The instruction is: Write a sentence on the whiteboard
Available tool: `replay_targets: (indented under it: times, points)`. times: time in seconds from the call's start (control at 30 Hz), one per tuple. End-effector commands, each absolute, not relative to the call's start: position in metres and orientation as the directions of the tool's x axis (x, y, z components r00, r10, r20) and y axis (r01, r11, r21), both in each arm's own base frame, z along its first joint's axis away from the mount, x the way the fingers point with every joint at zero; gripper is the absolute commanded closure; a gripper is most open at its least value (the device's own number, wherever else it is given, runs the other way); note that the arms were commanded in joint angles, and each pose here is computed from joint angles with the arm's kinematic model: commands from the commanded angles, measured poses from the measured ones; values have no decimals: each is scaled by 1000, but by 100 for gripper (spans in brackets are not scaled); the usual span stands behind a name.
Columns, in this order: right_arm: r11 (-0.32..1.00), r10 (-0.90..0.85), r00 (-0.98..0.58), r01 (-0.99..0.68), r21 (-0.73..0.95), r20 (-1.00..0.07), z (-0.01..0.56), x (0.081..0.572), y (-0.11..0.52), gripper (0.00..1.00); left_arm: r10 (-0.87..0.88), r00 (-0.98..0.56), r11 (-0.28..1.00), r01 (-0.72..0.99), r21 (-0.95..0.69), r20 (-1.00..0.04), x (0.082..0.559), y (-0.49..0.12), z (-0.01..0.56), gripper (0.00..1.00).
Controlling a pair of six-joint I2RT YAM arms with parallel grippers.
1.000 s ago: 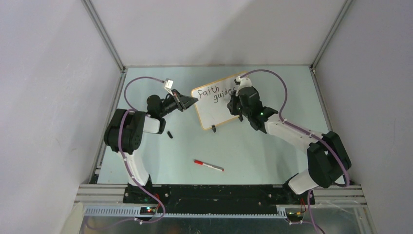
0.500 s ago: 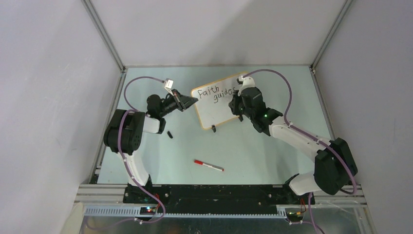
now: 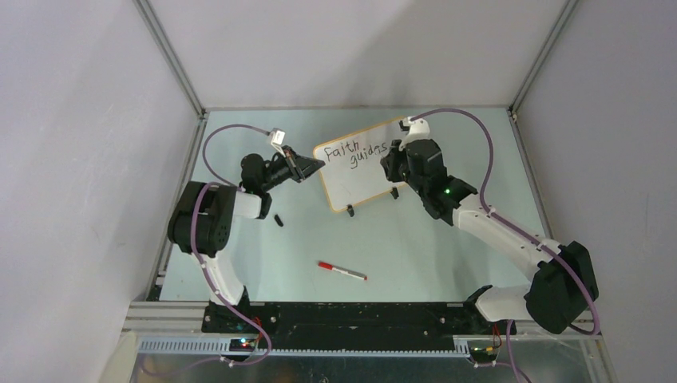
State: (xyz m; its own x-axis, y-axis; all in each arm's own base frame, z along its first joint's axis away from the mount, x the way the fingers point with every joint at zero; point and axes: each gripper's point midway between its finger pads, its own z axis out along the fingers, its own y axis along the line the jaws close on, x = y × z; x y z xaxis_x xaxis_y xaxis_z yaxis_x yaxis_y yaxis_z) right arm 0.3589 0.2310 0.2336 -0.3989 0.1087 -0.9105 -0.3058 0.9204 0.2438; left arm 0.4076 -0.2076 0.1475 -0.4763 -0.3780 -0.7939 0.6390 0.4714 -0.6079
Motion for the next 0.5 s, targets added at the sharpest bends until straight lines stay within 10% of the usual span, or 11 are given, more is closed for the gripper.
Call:
replay_targets:
  times: [0.0, 0.47]
  points:
    - [923, 162, -295, -291, 250, -942, 277, 372, 220, 100, -352, -397, 559, 637, -531, -848, 416, -197, 146, 100]
    - [882, 106, -416, -379, 278, -903, 214, 378, 246, 100, -284, -398, 601, 635, -485, -872, 419, -206, 140, 100]
